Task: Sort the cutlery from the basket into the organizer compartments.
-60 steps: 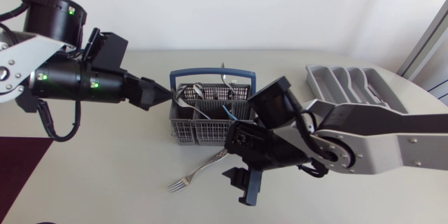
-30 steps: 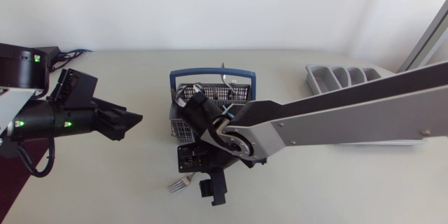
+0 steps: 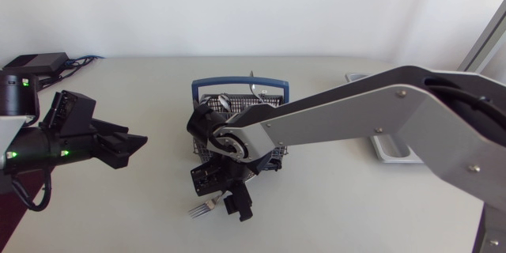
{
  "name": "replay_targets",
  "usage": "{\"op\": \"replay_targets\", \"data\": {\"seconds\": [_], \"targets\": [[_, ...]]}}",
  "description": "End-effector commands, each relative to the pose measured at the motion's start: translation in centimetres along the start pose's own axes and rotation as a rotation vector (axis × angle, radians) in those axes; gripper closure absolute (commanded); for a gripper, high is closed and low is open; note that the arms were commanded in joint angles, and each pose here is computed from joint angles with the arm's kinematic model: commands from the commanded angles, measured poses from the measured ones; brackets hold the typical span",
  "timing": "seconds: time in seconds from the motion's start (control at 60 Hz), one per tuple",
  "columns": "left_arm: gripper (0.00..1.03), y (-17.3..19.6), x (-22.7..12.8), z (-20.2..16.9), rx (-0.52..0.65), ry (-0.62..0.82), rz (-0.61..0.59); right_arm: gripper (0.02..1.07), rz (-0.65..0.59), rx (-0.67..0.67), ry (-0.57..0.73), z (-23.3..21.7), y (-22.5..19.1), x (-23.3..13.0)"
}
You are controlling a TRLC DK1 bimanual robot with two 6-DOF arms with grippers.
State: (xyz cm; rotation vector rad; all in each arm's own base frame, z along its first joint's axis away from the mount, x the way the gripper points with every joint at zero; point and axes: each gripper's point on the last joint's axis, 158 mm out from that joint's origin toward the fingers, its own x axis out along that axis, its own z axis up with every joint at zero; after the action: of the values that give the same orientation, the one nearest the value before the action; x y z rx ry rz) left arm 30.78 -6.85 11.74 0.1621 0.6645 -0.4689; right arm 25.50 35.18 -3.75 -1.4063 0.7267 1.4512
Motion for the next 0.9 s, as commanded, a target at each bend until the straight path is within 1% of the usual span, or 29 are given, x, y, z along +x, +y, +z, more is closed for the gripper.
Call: {"op": "replay_targets", "data": {"seconds": [0.0, 0.033, 0.15, 0.3, 0.417, 0.533, 0.617, 0.667, 0.883], "targets": [[0.35, 0.0, 0.1, -0.7, 0.02, 0.0, -0.002, 0.53, 0.037, -0.036, 0.03, -0.8, 0.5, 1.3], [0.35, 0.0, 0.1, -0.7, 0.02, -0.001, 0.001, 0.61, 0.038, -0.036, 0.03, -0.8, 0.4, 1.3], [0.35, 0.0, 0.1, -0.7, 0.019, 0.0, -0.001, 0.81, 0.066, -0.041, 0.044, -0.9, 1.0, 1.5], [0.34, 0.1, 0.1, -0.9, 0.015, 0.004, 0.001, 0.83, 0.141, -0.039, 0.084, -1.6, 2.6, 1.9], [0.33, 0.0, 0.2, -1.1, 0.012, 0.009, -0.001, 0.86, 0.161, -0.04, 0.094, -1.7, 3.1, 1.9], [0.33, -0.1, 0.2, -1.3, 0.011, 0.013, -0.005, 0.97, 0.201, -0.037, 0.108, -1.8, 4.0, 1.8], [0.33, -0.1, 0.1, -1.3, 0.012, 0.011, -0.004, 0.98, 0.213, -0.028, 0.107, -1.7, 4.6, 1.7], [0.3, -0.1, 0.0, -1.2, 0.013, 0.007, -0.002, 0.99, 0.215, -0.021, 0.093, -1.3, 4.9, 1.3], [0.3, -0.4, -0.1, -0.8, 0.017, -0.003, -0.006, 0.99, 0.186, 0.038, 0.04, -0.5, 5.5, -1.4]]}}
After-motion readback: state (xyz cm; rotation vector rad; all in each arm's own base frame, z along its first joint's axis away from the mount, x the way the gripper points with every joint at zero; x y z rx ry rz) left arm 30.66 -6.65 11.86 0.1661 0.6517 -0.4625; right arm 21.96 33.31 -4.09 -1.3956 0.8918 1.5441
